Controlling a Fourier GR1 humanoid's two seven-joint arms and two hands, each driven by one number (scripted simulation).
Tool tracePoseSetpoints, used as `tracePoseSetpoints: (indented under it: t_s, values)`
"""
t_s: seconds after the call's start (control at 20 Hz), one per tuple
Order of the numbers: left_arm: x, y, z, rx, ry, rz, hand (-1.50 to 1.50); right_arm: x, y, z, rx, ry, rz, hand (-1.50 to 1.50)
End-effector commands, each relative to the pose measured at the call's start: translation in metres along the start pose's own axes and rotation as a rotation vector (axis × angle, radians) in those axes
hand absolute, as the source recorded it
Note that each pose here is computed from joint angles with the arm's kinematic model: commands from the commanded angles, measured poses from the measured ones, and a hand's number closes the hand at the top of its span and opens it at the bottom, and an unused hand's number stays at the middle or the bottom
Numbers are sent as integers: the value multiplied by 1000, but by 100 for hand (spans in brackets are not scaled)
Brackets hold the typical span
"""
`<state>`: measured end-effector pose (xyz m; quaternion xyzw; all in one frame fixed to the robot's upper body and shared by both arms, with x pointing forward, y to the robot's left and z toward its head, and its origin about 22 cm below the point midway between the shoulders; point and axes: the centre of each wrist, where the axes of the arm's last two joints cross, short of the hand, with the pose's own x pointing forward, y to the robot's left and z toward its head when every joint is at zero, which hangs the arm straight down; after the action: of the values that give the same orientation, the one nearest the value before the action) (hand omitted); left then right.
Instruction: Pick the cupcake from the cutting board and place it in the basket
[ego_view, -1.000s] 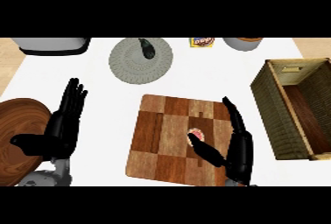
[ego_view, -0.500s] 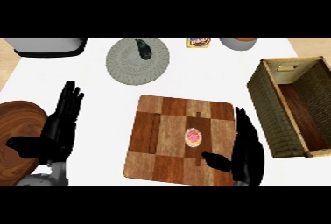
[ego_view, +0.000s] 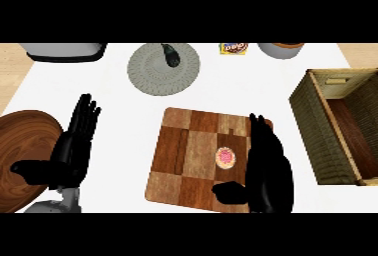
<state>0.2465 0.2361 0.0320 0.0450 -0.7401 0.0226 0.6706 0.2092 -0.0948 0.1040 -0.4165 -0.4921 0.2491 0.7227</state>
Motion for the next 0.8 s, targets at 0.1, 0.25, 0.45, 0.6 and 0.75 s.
tracePoseSetpoints:
  t_s: [0.1,0.25,0.45,0.6,0.75]
  values:
    - [3,-5,-3,-13,-8,3,0,28,-19,-1,20,209,152,-150]
    - [-4,-4,3,-10,-10,-2,0,20,-10,2,41,231,200,-150]
    - [-1,-10,10,-20,-13,9,0,16,-10,-1,46,258,183,-150]
    - [-5,-2,7,-3,11,4,0,14,-7,-2,60,267,178,-150]
    - [4,0,3,-20,-7,6,0,20,10,0,50,239,154,-150]
